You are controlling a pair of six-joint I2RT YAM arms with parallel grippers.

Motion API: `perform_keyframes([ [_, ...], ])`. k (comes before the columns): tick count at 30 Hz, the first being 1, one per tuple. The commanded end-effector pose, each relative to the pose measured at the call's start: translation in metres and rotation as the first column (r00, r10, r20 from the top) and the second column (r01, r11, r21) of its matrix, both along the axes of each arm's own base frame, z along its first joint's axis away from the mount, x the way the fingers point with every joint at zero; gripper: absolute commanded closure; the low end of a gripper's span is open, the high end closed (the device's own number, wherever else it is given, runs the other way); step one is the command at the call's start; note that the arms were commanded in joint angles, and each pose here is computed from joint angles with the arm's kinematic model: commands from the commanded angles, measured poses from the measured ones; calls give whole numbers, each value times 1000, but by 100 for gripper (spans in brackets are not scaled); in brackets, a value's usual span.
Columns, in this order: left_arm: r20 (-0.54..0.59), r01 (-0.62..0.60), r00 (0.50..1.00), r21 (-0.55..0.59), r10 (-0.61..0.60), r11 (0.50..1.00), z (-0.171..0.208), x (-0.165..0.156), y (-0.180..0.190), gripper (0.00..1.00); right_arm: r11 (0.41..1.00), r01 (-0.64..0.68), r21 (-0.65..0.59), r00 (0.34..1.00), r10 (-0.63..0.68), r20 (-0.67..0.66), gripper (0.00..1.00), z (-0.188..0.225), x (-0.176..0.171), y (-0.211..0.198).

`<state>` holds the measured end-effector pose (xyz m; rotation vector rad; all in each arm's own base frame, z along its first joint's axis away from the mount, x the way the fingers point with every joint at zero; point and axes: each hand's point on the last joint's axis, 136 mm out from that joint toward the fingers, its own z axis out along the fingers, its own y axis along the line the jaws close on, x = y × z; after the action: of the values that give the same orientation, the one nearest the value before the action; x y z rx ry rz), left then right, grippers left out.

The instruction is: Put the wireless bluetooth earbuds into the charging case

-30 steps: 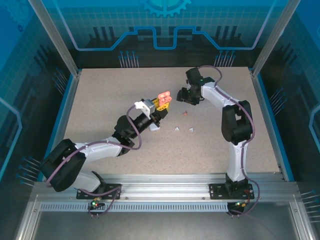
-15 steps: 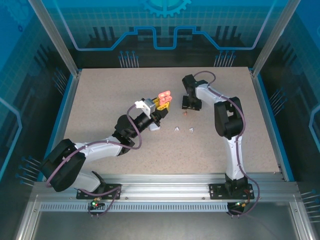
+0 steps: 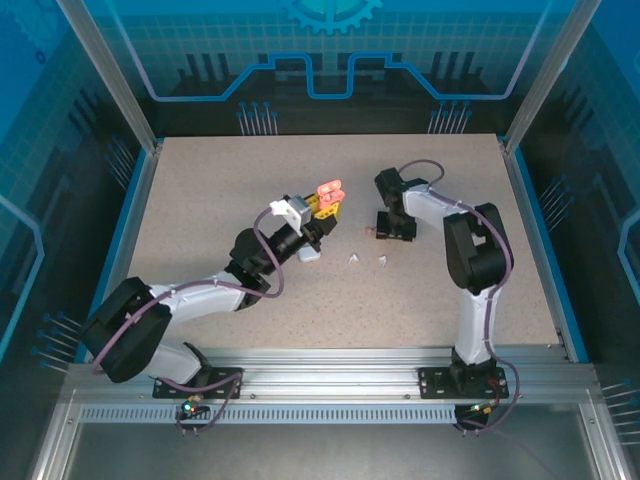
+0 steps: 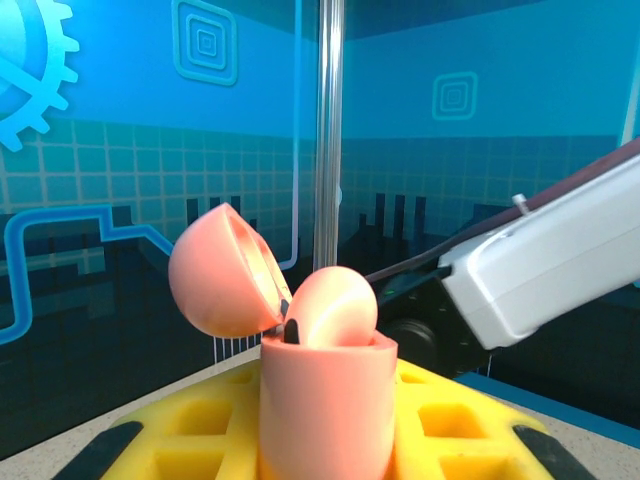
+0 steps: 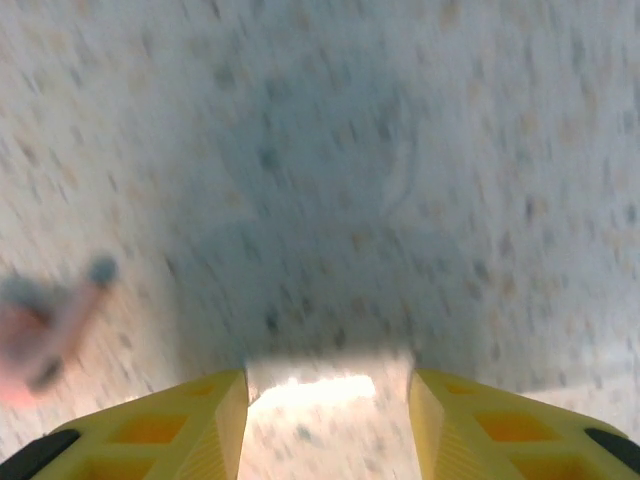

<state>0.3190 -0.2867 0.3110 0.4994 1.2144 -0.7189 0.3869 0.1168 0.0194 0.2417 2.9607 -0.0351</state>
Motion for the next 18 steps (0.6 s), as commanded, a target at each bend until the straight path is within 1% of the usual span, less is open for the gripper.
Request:
perform_keyframes([
  [1, 39, 8, 999, -33, -7, 999, 16, 1, -3, 100, 997, 9, 75, 997, -14, 77, 52, 26, 0, 8],
  [5, 36, 6, 999, -31, -5, 999, 15, 2, -3, 100, 991, -50, 123, 990, 33, 137, 49, 39, 19, 22],
  [10, 33, 2, 999, -33, -1, 999, 16, 2, -2, 100, 963, -164, 214, 978, 130, 163, 45, 33, 50, 52],
  [14, 30, 3, 1000, -34, -2, 999, 16, 2, -3, 100, 951, -179, 253, 979, 145, 145, 45, 23, 67, 63],
  [18, 32, 3, 999, -36, -1, 999, 17, 2, -3, 100, 942, -161, 296, 985, 134, 110, 45, 9, 74, 70],
])
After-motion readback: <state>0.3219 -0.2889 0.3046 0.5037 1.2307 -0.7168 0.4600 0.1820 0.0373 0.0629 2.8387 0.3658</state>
